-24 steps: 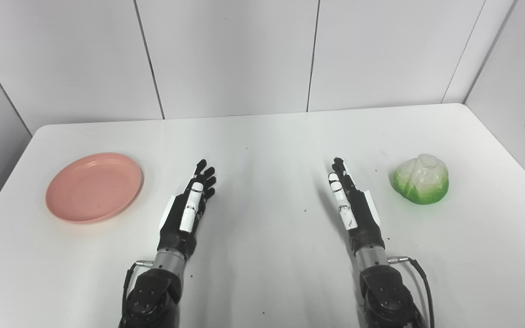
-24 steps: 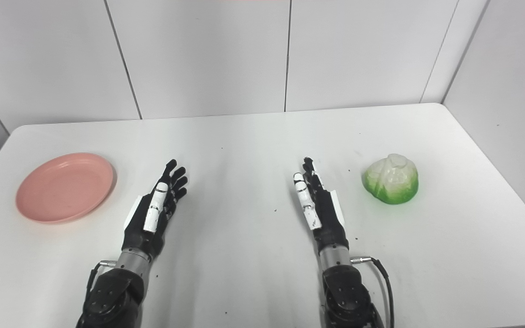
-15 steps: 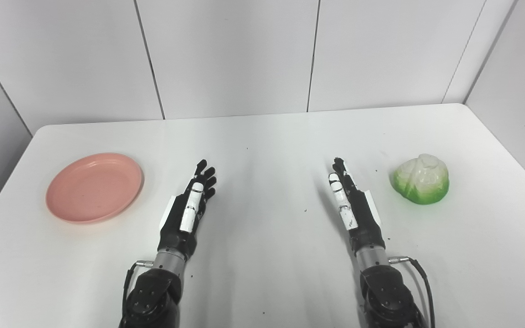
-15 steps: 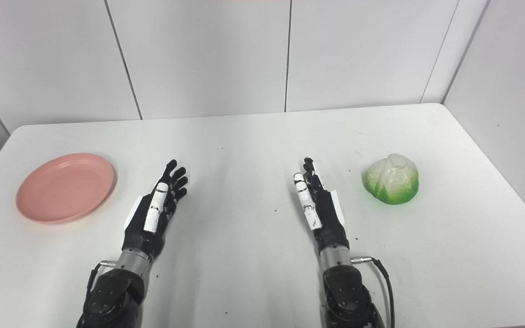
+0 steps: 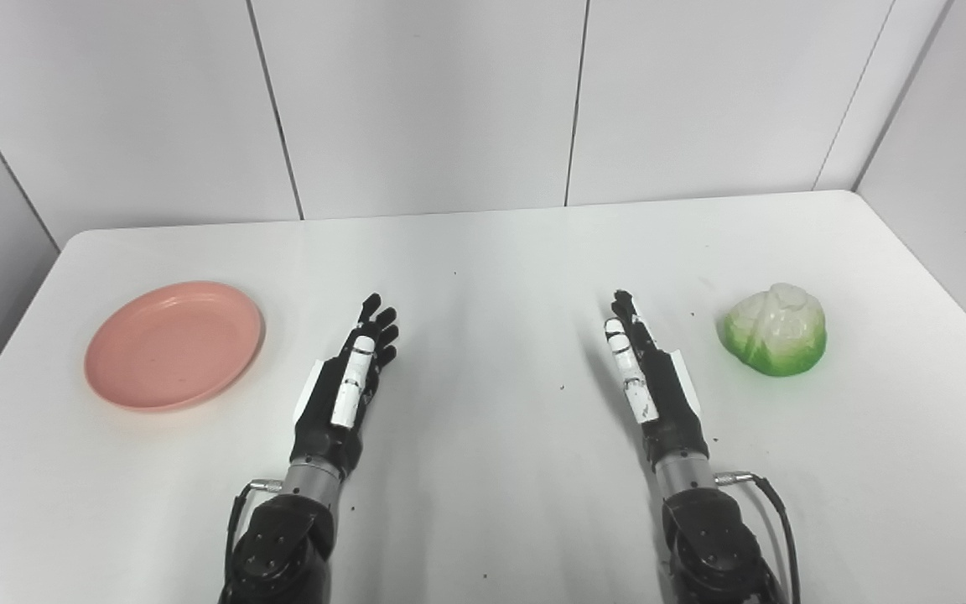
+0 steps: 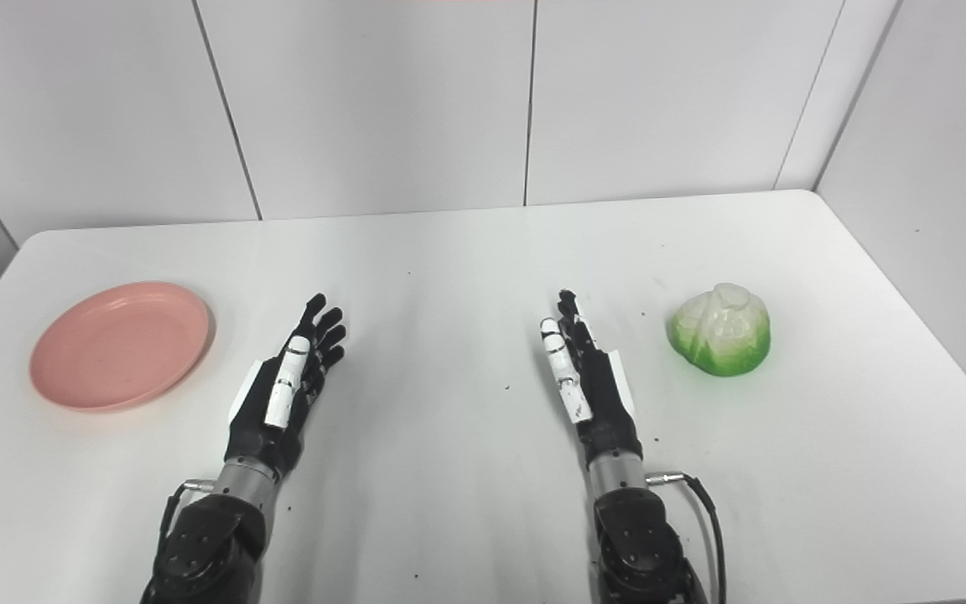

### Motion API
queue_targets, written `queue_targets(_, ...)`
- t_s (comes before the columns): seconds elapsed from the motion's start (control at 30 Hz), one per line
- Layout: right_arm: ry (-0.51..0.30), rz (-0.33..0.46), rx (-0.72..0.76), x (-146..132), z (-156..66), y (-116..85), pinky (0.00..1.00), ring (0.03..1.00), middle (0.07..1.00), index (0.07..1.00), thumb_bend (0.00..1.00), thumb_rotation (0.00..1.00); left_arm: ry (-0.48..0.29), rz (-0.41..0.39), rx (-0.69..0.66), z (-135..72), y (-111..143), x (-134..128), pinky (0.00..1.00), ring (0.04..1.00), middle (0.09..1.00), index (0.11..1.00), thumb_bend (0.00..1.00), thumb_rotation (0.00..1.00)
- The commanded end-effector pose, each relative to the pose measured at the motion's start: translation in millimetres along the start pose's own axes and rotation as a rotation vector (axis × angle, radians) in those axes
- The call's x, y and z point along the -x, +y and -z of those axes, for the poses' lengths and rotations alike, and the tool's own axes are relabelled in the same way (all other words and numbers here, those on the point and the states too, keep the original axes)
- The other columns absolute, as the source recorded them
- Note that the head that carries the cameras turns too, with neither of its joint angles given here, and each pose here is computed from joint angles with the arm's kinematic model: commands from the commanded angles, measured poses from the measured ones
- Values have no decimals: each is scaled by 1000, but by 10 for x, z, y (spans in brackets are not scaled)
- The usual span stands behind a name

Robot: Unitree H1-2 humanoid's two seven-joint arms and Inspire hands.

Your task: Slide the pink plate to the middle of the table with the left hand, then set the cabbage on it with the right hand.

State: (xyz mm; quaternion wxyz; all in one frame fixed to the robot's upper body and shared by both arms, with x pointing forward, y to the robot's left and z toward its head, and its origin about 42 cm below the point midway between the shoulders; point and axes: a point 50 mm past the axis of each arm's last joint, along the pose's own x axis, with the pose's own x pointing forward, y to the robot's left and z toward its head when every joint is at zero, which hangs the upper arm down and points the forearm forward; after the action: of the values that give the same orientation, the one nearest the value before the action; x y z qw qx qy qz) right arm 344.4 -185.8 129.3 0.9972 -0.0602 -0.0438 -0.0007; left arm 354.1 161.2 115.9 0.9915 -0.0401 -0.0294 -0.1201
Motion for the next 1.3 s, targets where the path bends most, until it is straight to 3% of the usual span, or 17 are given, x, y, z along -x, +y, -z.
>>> queue_targets(0.0, -43, -18, -13, -56, -89, 7, 950, 957, 963, 959, 194, 1000, -41, 15, -15, -72, -77, -105, 960, 963, 962, 970, 447, 1000)
queue_targets(0.27, -33, -25, -31, -22, -41, -173, 985, 983, 988, 976, 213, 1000, -20, 13, -22, 26, -298, -160, 983, 965, 960, 966, 456, 1000)
queue_targets(0.53, -48, -49, -24, -12, -30, -322, 1000, 995, 998, 985, 170, 1000, -10, 1, -50, 67, -502, -215, 954, 957, 950, 953, 426, 1000)
queue_targets(1.27, -43, -53, -19, 1, -38, -342, 1000, 989, 995, 986, 171, 1000, -45, -11, -56, -65, -487, -257, 946, 949, 943, 948, 463, 1000)
